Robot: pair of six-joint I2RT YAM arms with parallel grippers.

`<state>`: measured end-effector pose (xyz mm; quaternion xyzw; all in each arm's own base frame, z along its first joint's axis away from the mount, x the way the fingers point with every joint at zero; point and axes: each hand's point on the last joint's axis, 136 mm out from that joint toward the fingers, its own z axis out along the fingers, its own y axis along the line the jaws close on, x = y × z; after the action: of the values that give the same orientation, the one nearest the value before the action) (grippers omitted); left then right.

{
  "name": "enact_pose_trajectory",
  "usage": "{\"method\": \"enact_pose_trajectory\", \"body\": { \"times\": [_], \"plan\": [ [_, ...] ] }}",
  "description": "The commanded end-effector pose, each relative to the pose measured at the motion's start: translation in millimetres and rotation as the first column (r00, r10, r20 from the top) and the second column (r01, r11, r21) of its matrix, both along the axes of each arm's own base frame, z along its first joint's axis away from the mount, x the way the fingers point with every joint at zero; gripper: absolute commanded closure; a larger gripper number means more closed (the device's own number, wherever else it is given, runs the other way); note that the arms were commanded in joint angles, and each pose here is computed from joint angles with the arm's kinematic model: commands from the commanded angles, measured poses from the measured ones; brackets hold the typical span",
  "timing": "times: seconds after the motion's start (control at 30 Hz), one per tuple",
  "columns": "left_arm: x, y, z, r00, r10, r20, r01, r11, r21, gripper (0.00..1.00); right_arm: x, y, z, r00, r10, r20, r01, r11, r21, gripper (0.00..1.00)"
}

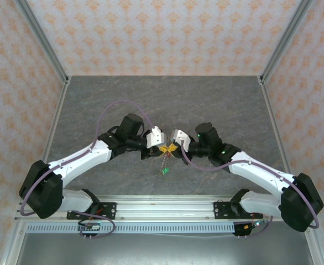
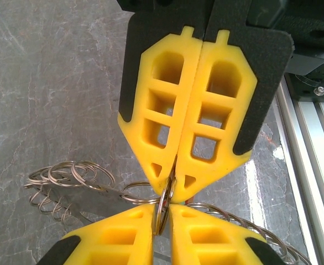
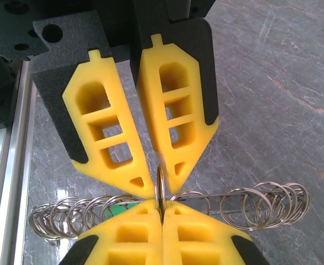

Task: Put the keys on the keyring

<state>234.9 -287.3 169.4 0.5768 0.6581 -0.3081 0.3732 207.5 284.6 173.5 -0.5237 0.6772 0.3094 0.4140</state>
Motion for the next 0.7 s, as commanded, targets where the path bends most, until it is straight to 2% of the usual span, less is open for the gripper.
{"method": "enact_pose_trajectory", "body": {
  "times": [0.0,0.17,0.3,0.47,0.67],
  "plan": [
    [-2,-7,19,0.999,-0.043,0.032,0.044,0.998,-0.037,0.85,4,7,19,0.999,0.004,0.049,-0.007,0.999,0.052,1.00],
    [-3,-6,16,0.999,-0.043,0.028,0.044,0.999,-0.026,0.87,4,6,16,0.999,0.002,0.041,-0.004,0.999,0.043,1.00],
    [-3,-5,15,0.999,-0.036,0.030,0.037,0.999,-0.030,1.00,4,5,14,0.999,0.002,0.040,-0.003,0.999,0.037,1.00],
    [-4,-9,21,0.999,-0.038,0.020,0.040,0.995,-0.095,1.00,3,2,3,1.000,-0.005,0.019,0.005,1.000,0.017,0.94],
    [-7,-14,28,0.998,-0.064,-0.017,0.059,0.979,-0.196,1.00,6,3,10,1.000,-0.027,-0.010,0.028,0.989,0.148,0.86]
  ]
}}
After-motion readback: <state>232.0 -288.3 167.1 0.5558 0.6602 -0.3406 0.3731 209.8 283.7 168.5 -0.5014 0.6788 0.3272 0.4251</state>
